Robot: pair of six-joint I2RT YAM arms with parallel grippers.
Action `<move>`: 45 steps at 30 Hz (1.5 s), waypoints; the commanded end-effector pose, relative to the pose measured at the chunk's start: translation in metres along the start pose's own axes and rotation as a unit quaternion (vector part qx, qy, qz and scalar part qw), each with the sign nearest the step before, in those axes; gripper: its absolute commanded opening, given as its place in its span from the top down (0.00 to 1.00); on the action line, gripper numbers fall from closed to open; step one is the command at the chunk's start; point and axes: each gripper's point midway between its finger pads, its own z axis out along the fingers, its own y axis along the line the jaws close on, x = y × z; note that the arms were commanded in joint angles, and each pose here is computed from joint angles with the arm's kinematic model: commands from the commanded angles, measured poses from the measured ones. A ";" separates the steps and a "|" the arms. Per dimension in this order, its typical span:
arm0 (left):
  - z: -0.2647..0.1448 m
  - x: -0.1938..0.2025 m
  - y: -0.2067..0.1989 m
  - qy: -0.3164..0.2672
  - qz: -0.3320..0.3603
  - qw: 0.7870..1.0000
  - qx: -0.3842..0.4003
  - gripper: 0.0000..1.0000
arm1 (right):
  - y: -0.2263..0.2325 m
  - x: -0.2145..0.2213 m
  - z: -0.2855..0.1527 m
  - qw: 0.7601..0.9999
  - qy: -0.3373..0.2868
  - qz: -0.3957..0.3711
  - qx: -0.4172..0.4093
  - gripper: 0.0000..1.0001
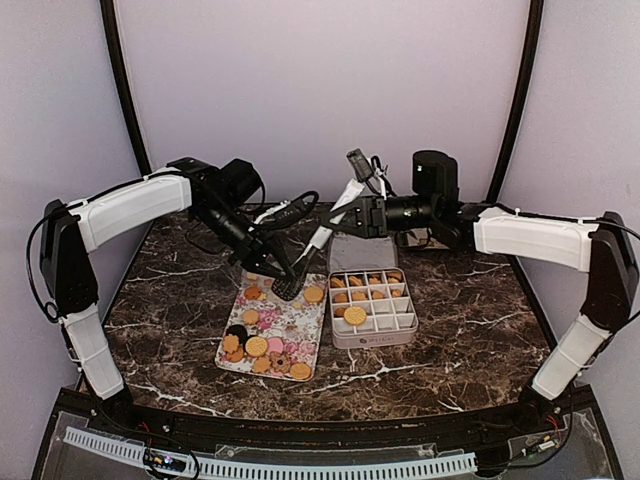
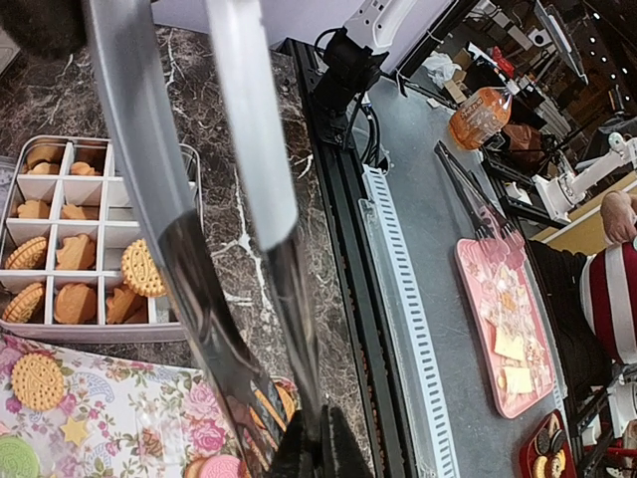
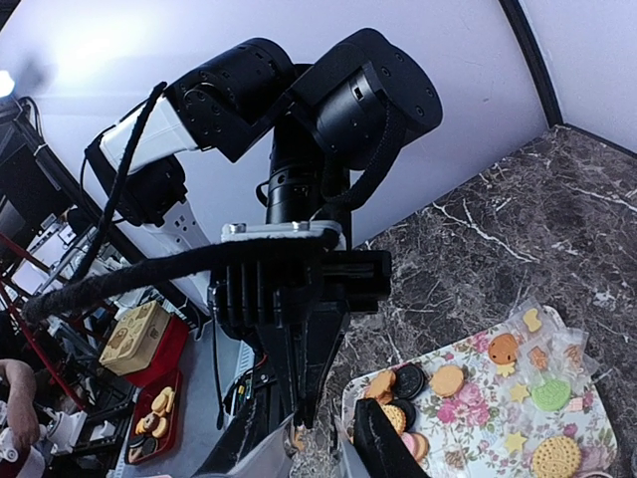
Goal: Pack the cookies
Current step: Pass from the left arm to the right, then pick up the fake cookies from the packing box.
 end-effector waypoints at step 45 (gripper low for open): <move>-0.131 0.063 0.066 -0.041 -0.143 0.956 -0.252 0.24 | 0.000 0.054 -0.052 0.917 0.052 -0.166 0.358 0.64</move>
